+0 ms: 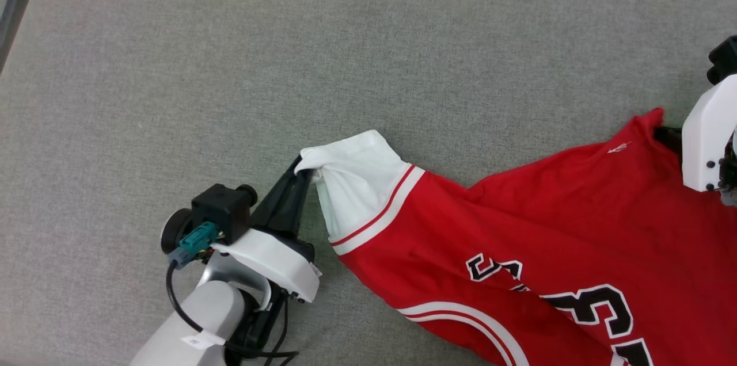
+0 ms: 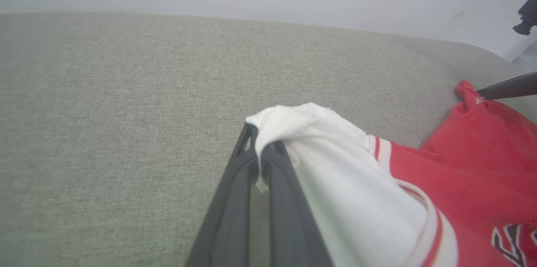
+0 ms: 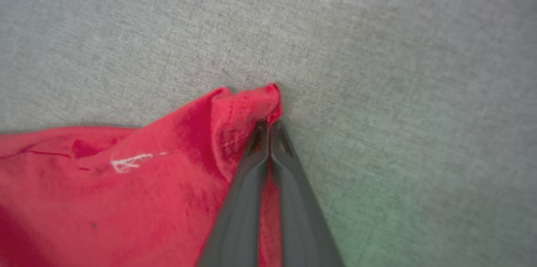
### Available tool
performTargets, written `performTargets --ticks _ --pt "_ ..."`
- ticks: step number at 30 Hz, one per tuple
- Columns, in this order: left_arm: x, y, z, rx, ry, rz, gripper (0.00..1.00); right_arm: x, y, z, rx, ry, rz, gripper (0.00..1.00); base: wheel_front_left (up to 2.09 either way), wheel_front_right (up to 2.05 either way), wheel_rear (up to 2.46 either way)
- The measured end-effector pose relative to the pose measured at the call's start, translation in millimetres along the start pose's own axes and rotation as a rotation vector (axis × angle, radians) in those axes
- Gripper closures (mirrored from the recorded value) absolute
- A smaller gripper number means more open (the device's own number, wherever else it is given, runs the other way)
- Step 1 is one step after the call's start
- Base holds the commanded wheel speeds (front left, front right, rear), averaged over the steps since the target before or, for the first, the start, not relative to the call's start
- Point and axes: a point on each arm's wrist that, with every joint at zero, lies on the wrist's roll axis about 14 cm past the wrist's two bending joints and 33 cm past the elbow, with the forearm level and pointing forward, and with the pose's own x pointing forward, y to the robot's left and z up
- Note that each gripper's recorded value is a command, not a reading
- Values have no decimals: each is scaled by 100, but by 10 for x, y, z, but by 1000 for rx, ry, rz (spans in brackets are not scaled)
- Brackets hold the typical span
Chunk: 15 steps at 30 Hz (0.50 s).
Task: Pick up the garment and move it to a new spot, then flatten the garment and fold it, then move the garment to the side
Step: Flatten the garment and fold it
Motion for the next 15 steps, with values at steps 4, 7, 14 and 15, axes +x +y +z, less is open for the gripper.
performTargets --ticks 4,7,14,15 --pt "-47 51 111 3 -30 15 100 -194 -35 248 31 -138 -9 100 0 0 0" --pt "-74 98 242 10 -62 26 100 -437 -109 446 42 -252 -34 100 0 0 0" --pt "30 132 739 12 -175 6 100 -1000 -345 607 69 -444 -129 100 0 0 0" --pt "63 122 820 12 -190 -2 100 -1063 -369 598 76 -459 -141 100 0 0 0"
